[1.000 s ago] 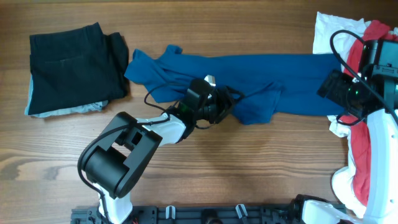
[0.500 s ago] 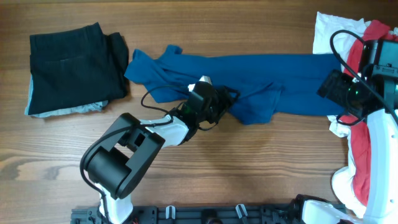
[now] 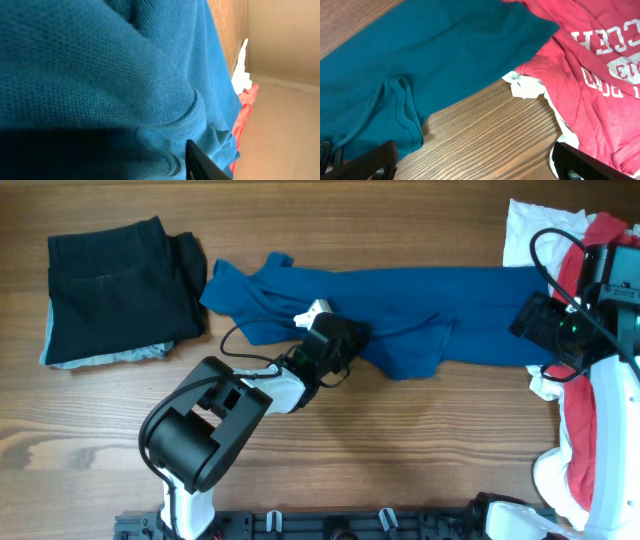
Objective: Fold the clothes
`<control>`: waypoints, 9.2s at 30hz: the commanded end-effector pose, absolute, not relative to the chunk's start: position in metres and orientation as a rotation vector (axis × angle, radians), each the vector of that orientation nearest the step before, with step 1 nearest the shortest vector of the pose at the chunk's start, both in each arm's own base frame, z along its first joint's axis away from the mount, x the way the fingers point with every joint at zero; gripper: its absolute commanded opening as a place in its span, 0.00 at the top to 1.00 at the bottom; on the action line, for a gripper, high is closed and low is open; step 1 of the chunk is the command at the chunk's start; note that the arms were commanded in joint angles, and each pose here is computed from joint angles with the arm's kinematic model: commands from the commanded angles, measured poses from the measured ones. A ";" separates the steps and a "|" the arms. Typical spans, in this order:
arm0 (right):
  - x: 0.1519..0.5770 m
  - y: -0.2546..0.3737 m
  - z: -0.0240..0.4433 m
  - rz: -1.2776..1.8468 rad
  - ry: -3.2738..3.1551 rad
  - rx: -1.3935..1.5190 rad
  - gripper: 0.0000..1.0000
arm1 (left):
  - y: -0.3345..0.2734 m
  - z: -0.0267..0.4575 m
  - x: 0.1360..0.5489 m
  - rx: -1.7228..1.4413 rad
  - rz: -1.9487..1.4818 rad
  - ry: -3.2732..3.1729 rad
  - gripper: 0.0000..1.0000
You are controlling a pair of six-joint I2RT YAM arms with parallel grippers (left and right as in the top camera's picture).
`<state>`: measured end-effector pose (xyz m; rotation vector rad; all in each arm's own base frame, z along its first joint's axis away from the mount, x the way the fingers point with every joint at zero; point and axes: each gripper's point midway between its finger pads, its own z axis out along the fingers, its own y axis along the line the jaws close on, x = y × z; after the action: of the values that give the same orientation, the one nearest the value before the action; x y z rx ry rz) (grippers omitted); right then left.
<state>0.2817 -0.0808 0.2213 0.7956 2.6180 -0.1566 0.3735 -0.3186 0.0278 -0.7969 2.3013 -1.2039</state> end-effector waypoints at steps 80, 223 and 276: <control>0.329 -0.031 0.185 0.176 2.570 0.533 0.95 | 0.002 0.095 0.287 -0.924 -0.527 2.627 0.96; 0.191 -0.111 -0.012 -0.292 2.996 1.475 0.34 | 0.002 0.096 0.290 -0.917 -0.529 2.616 0.96; 0.244 -0.077 0.342 0.090 2.248 0.655 0.96 | -0.017 0.345 0.282 -0.454 -0.636 2.021 0.96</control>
<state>0.2503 -0.0817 0.2916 0.7430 2.3930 0.1107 0.2903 -0.0146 0.2826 -0.5528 2.1696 -0.6412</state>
